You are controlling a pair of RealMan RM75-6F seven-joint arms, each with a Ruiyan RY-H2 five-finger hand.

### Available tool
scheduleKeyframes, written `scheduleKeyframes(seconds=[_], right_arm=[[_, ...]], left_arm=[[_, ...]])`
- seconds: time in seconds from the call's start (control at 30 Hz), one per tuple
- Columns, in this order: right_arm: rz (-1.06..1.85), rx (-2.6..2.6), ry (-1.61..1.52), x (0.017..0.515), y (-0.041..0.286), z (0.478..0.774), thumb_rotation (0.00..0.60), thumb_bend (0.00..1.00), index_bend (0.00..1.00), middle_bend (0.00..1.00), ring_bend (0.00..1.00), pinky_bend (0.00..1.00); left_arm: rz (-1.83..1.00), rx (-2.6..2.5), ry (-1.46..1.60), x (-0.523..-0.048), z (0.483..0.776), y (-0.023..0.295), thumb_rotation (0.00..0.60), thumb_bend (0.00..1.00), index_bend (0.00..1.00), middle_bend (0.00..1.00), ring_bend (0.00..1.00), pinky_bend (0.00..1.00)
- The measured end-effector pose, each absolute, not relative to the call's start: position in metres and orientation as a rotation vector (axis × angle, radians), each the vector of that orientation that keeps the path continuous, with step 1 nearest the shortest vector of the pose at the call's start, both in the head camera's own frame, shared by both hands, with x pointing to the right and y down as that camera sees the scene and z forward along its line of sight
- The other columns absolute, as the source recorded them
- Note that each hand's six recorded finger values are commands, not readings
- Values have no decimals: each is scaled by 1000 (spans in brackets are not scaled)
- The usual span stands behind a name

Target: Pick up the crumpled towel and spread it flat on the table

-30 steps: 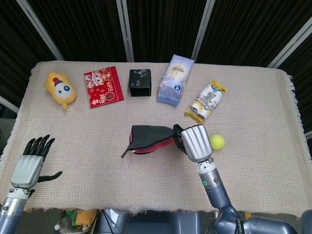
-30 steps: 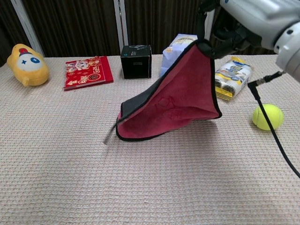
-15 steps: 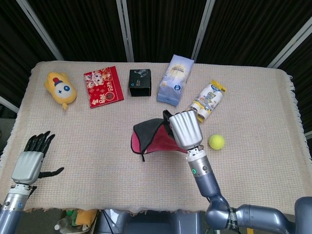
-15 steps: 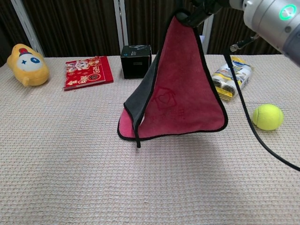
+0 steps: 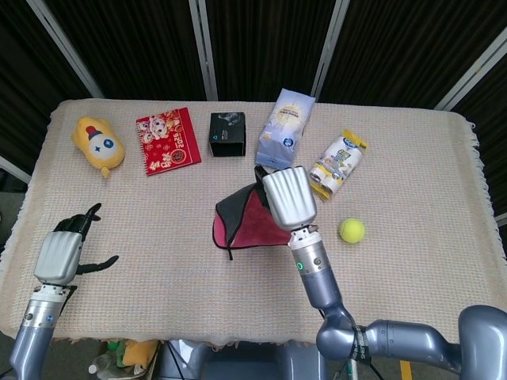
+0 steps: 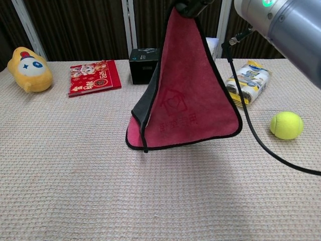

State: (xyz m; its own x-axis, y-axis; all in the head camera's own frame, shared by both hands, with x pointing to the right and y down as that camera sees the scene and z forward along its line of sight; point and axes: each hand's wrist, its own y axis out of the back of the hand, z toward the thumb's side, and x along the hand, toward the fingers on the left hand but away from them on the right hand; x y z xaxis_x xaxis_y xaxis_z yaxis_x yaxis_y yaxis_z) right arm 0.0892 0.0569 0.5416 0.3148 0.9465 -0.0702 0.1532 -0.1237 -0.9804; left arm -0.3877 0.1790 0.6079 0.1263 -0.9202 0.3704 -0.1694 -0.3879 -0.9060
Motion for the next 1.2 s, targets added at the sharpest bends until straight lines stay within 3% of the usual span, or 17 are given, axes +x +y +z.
scheduleKeyframes(seconds=[0.17, 0.3, 0.47, 0.6, 0.7, 0.87, 0.93, 1.2], right_arm=[[956, -1519, -1042, 82, 50, 540, 600, 573, 711, 1000, 1000, 947], [948, -1494, -1048, 71, 39, 534, 600, 578, 716, 1000, 1000, 947], [944, -1451, -1063, 58, 22, 526, 600, 582, 716, 1000, 1000, 947], [953, -1433, -1073, 52, 12, 525, 600, 582, 716, 1000, 1000, 947], [958, -1433, -1078, 50, 8, 527, 600, 583, 716, 1000, 1000, 947], [967, -1436, -1083, 48, 4, 530, 600, 582, 716, 1000, 1000, 947], [970, -1435, -1081, 47, 5, 532, 600, 582, 716, 1000, 1000, 947], [981, -1432, -1075, 46, 9, 536, 600, 582, 716, 1000, 1000, 947]], left_arm=[[-1282, -1721, 1090, -373, 610, 161, 600, 68, 108, 422, 382, 373], [-1270, -1730, 1103, -368, 612, 146, 600, 67, 101, 350, 338, 347], [-1305, -1748, 1102, -367, 621, 141, 600, 67, 97, 153, 120, 125], [-1334, -1785, 1116, -361, 629, 137, 600, 67, 142, 105, 71, 43], [-1319, -1830, 1139, -349, 630, 131, 600, 67, 158, 168, 123, 111], [-1287, -1855, 1154, -330, 630, 123, 600, 67, 192, 459, 399, 469], [-1271, -1855, 1168, -321, 632, 122, 600, 67, 198, 537, 477, 562], [-1257, -1844, 1153, -286, 651, 122, 600, 66, 181, 606, 550, 624]])
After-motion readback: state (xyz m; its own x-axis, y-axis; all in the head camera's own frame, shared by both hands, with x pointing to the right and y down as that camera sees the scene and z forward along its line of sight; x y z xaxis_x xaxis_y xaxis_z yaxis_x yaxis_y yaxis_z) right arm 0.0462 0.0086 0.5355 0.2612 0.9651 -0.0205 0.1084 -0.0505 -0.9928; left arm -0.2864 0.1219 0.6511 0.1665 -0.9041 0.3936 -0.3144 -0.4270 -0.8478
